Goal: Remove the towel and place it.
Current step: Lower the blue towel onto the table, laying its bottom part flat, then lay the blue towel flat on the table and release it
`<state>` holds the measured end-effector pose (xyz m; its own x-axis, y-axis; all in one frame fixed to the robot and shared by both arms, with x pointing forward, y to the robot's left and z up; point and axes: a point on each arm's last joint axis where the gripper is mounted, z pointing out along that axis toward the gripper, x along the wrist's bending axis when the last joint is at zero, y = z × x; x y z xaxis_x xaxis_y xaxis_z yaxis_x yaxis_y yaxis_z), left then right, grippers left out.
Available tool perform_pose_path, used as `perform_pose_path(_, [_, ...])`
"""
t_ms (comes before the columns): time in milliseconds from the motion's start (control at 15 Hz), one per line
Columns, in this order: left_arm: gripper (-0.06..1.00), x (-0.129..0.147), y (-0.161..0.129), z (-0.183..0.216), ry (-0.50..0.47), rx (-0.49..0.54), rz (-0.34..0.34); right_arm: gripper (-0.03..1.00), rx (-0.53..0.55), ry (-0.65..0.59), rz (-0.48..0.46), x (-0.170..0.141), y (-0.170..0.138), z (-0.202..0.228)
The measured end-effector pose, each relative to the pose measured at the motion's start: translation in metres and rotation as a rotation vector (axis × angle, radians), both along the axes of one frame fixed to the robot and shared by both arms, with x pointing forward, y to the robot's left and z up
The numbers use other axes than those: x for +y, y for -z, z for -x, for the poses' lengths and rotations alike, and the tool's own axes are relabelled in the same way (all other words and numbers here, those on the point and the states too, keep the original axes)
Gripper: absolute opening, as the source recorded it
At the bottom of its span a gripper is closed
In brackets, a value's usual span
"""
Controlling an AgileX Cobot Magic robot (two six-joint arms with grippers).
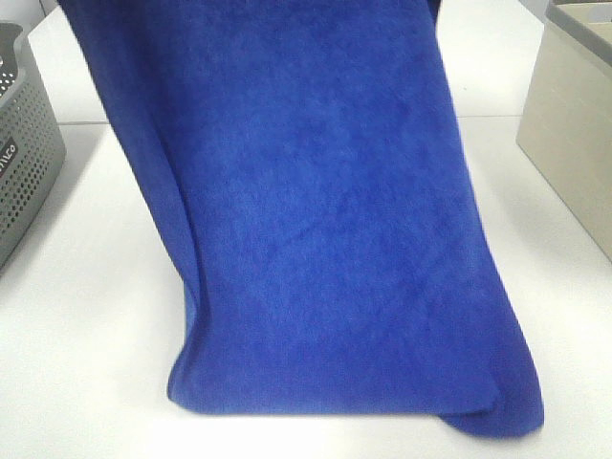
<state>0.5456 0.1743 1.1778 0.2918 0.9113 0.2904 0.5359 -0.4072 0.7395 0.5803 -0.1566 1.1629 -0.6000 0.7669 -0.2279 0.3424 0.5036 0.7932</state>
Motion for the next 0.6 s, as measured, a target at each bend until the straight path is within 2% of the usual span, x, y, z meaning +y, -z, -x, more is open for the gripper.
perform_pose_path(67, [0.0, 0.001, -0.006, -0.028, -0.023, -0.062, -0.006, 0.02, -0.065, 0.017, -0.019, 0.008, 0.0, -0.032])
perform_pose_path(200, [0.0, 0.003, -0.027, -0.079, -0.046, -0.185, -0.023, 0.02, -0.209, 0.03, -0.076, 0.024, -0.02, -0.081])
perform_pose_path(400, [0.0, -0.008, -0.062, -0.124, 0.006, -0.376, -0.065, 0.02, -0.411, 0.035, -0.176, 0.03, -0.068, -0.108])
perform_pose_path(533, [0.0, -0.014, -0.08, -0.132, 0.037, -0.47, -0.055, 0.02, -0.446, 0.054, -0.228, 0.018, -0.08, -0.113])
perform_pose_path(600, [0.0, -0.016, -0.08, -0.134, 0.048, -0.472, -0.038, 0.02, -0.418, 0.062, -0.219, 0.011, -0.075, -0.117])
